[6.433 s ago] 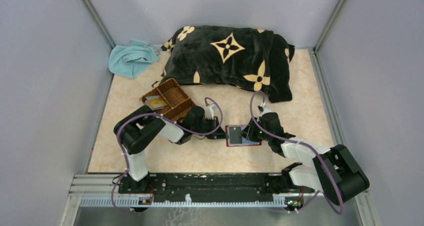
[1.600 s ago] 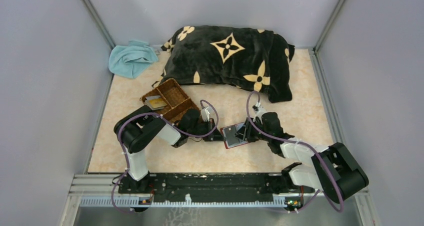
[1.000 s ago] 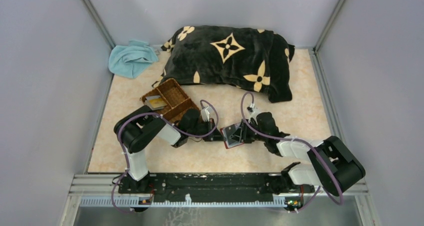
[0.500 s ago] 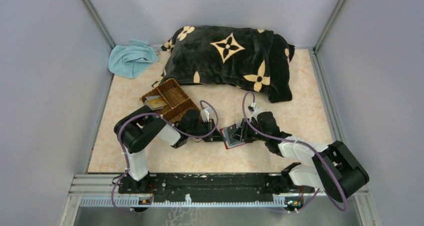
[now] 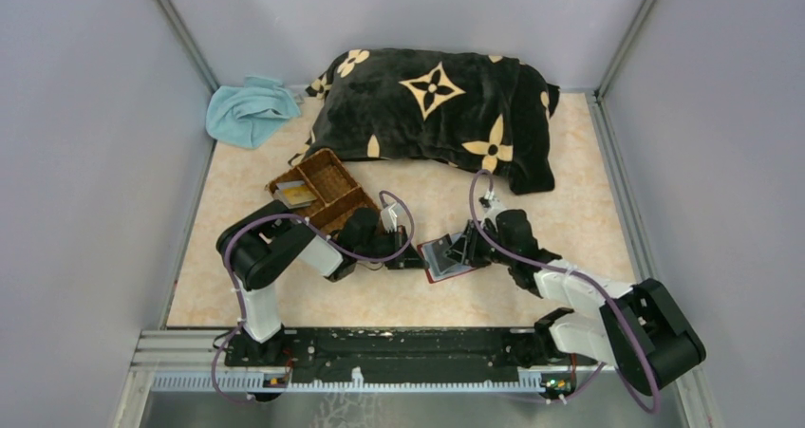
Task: Take the credit cards out of the card holder
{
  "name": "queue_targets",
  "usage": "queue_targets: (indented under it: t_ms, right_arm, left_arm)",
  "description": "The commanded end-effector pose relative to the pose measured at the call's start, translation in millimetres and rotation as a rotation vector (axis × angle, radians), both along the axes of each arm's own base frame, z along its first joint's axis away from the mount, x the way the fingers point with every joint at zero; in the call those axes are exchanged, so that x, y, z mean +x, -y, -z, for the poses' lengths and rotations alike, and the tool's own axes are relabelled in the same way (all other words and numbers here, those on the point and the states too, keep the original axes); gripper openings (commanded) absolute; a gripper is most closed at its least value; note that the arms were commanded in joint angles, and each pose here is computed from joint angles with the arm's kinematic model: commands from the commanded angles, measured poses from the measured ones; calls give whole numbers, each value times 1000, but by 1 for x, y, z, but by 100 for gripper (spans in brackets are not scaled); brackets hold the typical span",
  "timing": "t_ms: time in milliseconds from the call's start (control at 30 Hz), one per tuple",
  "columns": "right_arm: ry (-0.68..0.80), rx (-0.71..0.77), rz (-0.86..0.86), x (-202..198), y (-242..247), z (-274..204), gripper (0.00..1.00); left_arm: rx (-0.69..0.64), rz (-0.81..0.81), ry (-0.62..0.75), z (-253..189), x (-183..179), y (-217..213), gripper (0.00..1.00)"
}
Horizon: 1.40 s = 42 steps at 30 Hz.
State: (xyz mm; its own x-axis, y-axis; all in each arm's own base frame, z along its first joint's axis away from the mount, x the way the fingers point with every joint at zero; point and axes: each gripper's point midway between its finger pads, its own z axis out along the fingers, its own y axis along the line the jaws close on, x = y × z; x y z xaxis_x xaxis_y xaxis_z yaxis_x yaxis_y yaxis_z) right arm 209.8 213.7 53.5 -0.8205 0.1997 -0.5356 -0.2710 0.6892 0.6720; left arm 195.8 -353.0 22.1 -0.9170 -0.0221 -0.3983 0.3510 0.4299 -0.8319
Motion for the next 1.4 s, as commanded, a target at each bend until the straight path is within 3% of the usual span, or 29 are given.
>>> queue_targets:
  t_ms: [0, 533, 667, 800, 1067, 1233, 1367]
  right_arm:
    - [79, 32, 0, 12, 2, -21, 28]
    - [68, 62, -6, 11, 3, -18, 27]
    - [67, 68, -7, 11, 2, -20, 10]
    - [70, 70, -5, 13, 2, -22, 0]
    - [64, 37, 14, 13, 7, -17, 0]
    - [94, -73, 112, 23, 28, -19, 0]
    - [117, -63, 171, 28, 35, -34, 0]
  left_arm:
    - [13, -3, -21, 7, -3, -4, 0]
    - [20, -3, -21, 8, -5, -7, 0]
    - [21, -4, -23, 8, -5, -7, 0]
    - [20, -5, -21, 8, -5, -7, 0]
    - [22, -5, -26, 9, -5, -7, 0]
    - [21, -3, -25, 9, -5, -7, 0]
    - [44, -38, -28, 11, 0, -9, 0]
